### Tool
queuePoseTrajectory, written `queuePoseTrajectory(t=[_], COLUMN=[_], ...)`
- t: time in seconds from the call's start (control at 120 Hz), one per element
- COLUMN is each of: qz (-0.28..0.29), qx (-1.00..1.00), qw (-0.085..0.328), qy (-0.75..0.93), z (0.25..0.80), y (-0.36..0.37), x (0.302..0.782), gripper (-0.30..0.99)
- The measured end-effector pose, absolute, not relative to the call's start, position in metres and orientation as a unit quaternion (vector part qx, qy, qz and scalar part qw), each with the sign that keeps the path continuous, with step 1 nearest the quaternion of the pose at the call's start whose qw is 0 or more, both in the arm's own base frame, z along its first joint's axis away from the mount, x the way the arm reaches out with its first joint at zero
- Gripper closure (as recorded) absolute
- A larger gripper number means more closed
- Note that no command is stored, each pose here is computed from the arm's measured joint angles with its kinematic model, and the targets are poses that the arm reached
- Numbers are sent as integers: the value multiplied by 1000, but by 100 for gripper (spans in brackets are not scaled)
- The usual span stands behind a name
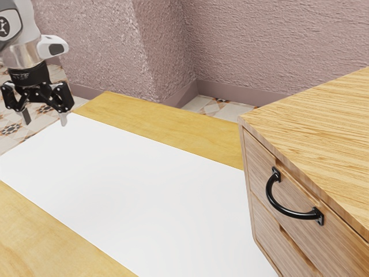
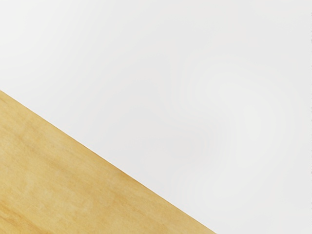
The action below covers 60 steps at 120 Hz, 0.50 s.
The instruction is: Pull the drawer handle with one arm to open the drawer
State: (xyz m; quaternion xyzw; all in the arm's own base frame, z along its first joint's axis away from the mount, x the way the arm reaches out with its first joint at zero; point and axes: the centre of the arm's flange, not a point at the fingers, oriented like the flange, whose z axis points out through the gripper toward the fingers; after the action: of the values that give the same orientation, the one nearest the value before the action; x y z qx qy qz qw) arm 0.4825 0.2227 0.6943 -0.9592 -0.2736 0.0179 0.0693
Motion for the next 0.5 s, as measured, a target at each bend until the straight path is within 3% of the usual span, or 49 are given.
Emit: queuePoseTrajectory(t=[0.167, 0.317, 0.5], qz=[14, -97, -109], qx=[-966, -970, -982], qw=[69, 69, 56], qy=[-250, -211, -141], z=[696, 800, 814], y=[194, 138, 64], x=[494, 484, 491], gripper=[0, 0, 0])
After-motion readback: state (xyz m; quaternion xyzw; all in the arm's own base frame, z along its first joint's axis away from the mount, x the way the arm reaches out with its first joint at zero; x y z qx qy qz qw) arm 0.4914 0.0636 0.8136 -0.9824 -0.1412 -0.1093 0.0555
